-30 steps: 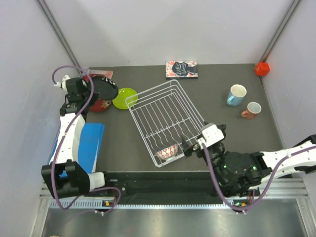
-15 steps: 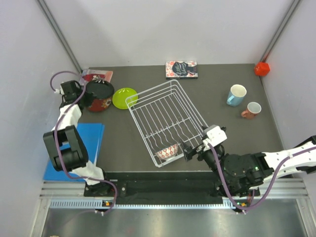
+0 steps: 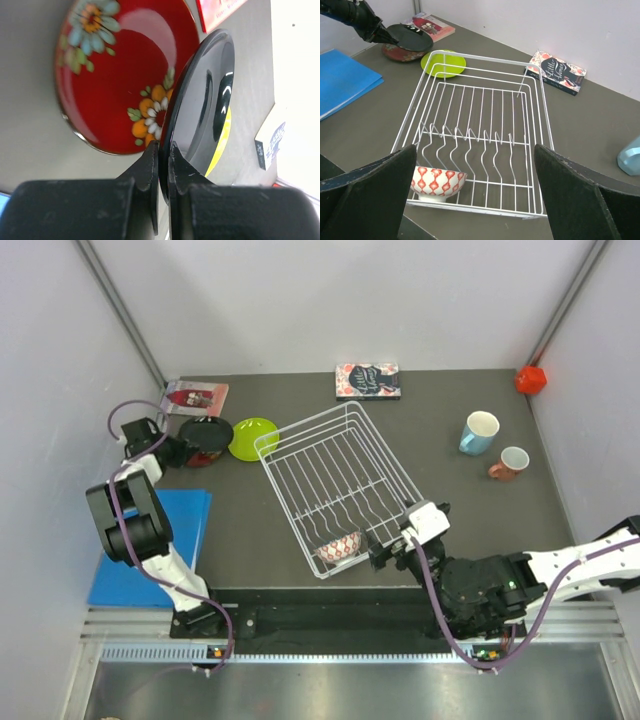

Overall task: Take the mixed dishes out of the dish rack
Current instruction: Place the plate at the center of the board.

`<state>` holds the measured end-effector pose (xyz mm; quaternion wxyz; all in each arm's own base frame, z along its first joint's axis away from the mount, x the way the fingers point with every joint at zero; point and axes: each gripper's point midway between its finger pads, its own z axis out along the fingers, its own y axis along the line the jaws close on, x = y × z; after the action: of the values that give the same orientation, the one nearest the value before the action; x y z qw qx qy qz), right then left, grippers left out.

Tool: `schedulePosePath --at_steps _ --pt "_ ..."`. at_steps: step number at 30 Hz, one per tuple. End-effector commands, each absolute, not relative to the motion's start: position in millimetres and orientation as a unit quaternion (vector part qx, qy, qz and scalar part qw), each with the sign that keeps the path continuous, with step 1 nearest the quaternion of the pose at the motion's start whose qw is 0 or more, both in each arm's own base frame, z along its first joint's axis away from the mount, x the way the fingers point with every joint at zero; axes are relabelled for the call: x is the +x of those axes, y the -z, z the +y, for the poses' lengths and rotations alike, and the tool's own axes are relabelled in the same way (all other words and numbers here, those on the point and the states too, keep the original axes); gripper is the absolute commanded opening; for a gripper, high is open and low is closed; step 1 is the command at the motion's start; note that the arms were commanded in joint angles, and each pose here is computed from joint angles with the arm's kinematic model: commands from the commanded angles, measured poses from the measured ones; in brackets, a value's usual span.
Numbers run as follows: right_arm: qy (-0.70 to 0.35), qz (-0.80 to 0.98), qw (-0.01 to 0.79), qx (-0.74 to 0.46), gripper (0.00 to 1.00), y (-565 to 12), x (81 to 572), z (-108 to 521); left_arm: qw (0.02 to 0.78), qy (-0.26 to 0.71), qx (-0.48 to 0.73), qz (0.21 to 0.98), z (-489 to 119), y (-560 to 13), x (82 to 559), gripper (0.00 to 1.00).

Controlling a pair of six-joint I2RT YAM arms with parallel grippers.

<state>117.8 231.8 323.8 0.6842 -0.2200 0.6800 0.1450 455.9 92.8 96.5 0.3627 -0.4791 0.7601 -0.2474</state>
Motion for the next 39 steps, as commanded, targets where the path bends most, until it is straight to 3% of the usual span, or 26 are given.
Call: schedulePosePath --at_steps 1,19,21,22,27,30,39 --pt "-0.156 0.683 0.683 -0.207 1.00 -324 120 230 0.407 0.265 -0.471 0.737 117 -110 464 0.00" --pt "-0.145 0.684 0.677 -0.231 1.00 -314 124 245 0.360 0.278 -0.491 0.744 124 -77 469 0.01" --pt "-0.144 0.684 0.676 -0.233 1.00 -313 124 246 0.357 0.281 -0.491 0.743 122 -78 469 0.07" --pt "-0.153 0.687 0.675 -0.222 1.00 -314 123 246 0.356 0.281 -0.490 0.744 122 -79 468 0.16" --pt "-0.156 0.688 0.673 -0.222 1.00 -312 123 247 0.357 0.284 -0.490 0.743 120 -87 466 0.45" --pt "-0.159 0.688 0.672 -0.222 1.00 -312 123 248 0.347 0.277 -0.496 0.746 120 -88 462 0.55" --pt "-0.163 0.688 0.670 -0.225 1.00 -308 121 250 0.319 0.268 -0.521 0.745 114 -102 443 0.72"
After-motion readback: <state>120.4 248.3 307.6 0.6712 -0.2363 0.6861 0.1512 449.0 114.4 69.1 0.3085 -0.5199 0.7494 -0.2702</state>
